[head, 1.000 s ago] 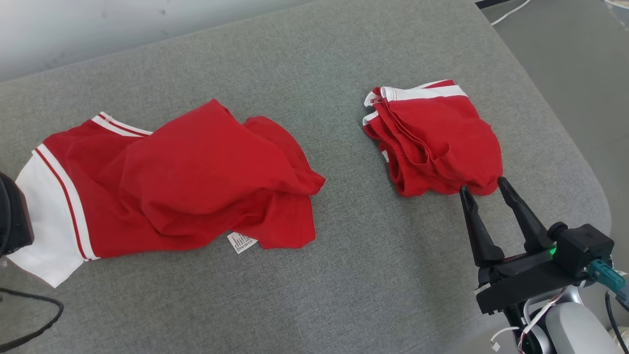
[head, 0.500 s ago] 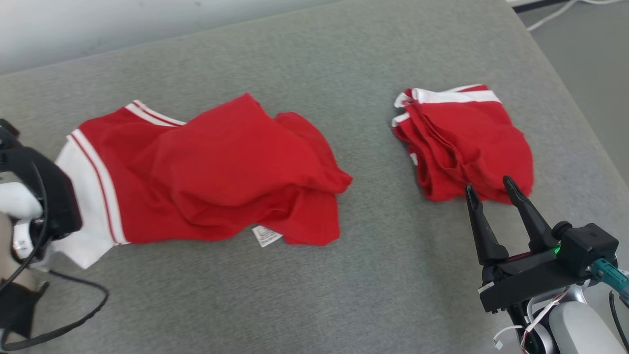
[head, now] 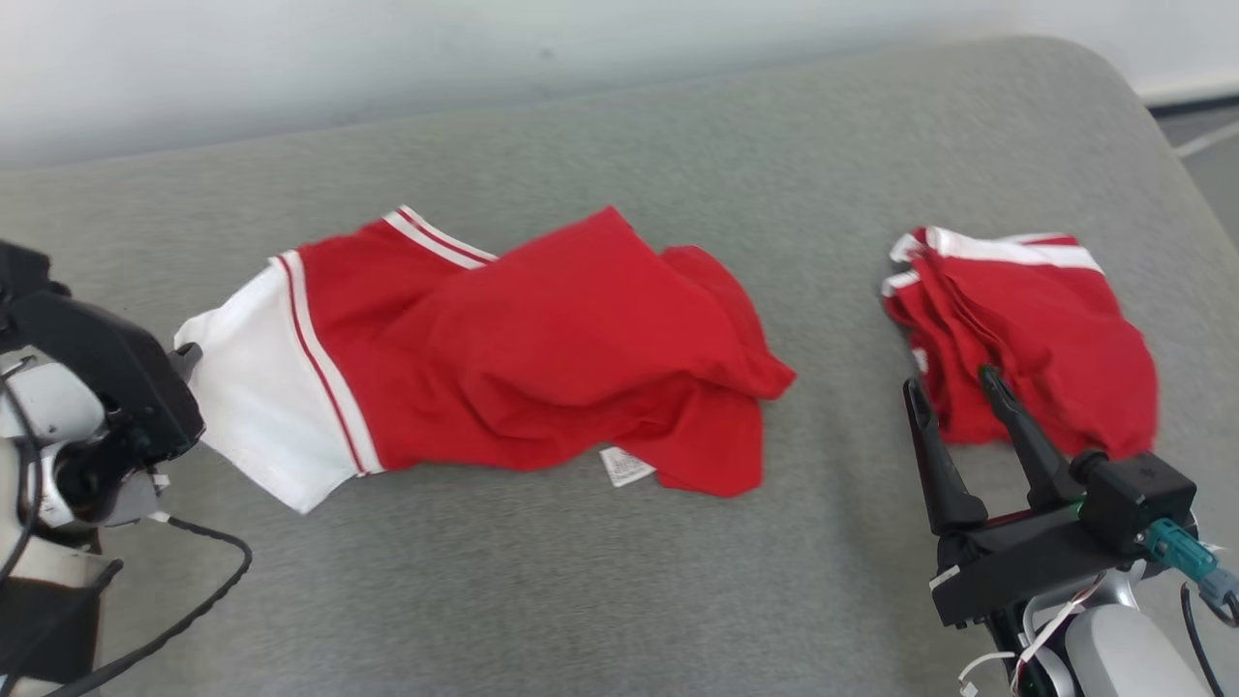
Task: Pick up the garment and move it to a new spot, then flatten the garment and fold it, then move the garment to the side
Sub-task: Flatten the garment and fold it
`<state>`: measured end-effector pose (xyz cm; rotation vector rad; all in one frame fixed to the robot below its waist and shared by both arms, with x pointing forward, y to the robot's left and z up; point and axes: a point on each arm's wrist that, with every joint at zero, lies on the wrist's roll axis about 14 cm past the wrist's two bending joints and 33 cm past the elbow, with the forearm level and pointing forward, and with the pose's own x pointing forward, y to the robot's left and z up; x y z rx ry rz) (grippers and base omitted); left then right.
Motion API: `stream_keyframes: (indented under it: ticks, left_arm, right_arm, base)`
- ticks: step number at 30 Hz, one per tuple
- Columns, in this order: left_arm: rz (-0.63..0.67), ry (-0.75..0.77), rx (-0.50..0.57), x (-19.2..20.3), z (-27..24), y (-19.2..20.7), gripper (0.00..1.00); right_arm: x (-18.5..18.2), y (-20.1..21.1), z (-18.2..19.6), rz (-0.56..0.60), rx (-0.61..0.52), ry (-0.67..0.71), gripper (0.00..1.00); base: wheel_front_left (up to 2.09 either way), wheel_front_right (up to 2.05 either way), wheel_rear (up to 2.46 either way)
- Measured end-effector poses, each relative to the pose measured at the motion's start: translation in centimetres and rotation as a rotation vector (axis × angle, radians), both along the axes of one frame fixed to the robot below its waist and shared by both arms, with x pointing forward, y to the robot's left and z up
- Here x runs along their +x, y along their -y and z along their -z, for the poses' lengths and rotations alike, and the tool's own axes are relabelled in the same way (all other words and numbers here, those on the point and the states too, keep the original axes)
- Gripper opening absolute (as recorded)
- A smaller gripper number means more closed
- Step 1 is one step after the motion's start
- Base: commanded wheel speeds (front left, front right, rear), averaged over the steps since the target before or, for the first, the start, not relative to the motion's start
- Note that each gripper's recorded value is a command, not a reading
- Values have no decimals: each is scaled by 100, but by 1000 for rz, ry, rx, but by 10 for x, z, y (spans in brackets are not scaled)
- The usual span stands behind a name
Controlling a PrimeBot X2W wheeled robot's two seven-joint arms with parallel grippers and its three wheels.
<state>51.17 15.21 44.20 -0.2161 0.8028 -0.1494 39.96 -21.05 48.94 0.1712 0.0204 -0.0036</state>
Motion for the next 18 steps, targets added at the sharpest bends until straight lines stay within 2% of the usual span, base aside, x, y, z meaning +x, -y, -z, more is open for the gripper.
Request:
stream_keyframes:
  ticks: [7,18]
  left_arm:
    - [-65,82,-50,-11,-34,-27,0]
    - [-211,94,-54,-71,-40,-89,0]
  right_arm:
    - [-3,-27,14,-71,33,-53,100]
    - [-4,-64,10,-179,47,-66,100]
  base:
    - [0,0,0]
    - [0,0,0]
